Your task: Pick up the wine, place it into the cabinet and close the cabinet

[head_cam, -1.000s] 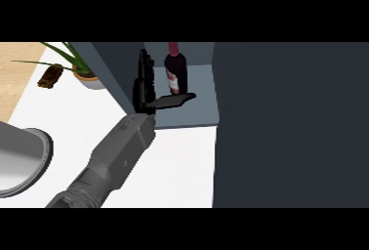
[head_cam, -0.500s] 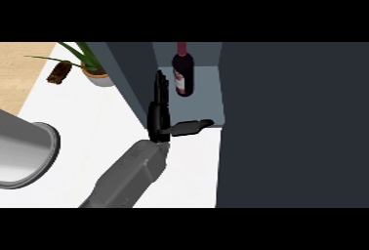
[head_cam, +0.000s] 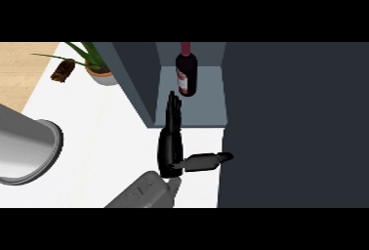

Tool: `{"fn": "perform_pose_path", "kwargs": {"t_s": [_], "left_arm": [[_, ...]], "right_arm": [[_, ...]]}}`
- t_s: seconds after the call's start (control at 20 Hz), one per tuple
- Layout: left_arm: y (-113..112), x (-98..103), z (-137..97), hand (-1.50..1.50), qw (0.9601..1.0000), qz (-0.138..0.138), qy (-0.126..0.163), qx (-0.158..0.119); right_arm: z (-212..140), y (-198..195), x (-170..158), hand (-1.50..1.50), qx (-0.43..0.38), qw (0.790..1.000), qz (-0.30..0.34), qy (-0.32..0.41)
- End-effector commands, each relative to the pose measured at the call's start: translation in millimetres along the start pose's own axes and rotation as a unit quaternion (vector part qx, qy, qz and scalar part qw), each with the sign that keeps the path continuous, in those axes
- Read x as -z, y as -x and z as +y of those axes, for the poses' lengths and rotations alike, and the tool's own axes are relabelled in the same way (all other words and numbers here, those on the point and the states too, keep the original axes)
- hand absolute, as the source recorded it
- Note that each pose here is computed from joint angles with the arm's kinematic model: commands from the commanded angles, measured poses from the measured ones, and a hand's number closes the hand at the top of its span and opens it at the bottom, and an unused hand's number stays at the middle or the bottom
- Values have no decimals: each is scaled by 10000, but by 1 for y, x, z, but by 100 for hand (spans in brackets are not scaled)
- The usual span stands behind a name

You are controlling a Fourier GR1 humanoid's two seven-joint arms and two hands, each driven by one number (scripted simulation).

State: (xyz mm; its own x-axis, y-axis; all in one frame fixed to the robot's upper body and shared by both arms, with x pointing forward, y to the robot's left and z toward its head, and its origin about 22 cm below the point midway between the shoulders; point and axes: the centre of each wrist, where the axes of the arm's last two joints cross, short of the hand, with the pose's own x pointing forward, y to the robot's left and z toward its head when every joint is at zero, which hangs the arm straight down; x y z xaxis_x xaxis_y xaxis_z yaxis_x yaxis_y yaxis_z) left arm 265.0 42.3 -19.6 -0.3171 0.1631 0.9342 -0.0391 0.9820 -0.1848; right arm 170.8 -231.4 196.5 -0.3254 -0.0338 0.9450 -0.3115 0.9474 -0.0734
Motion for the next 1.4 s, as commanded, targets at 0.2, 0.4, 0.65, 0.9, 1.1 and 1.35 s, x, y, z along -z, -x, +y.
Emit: {"fn": "perform_pose_path", "kwargs": {"t_s": [0.2, 0.4, 0.65, 0.9, 1.1, 1.35], "left_arm": [[-43, -48, -7, -150, 9994, -126, -253, -205], [-56, -69, 16, -150, 9993, -30, -360, -44], [-81, -76, 34, -150, 9988, -187, -249, -368], [-98, -95, 34, -150, 9992, -216, 41, -328], [-109, -117, 58, -150, 9989, -165, 263, -337], [-111, -115, 70, -150, 9978, -179, 453, -456]], "right_arm": [[6, -16, -21, -150, 70, 9997, -229, -46], [-4, -9, -22, -150, 48, 9997, -227, -26], [11, -12, -26, -150, -5, 9998, -37, -176], [1, -11, -18, -150, 303, 9983, 90, -482], [7, -12, -23, 150, 207, 9954, 249, -907], [12, -11, -23, 150, -19, 9939, 228, -1080]]}}
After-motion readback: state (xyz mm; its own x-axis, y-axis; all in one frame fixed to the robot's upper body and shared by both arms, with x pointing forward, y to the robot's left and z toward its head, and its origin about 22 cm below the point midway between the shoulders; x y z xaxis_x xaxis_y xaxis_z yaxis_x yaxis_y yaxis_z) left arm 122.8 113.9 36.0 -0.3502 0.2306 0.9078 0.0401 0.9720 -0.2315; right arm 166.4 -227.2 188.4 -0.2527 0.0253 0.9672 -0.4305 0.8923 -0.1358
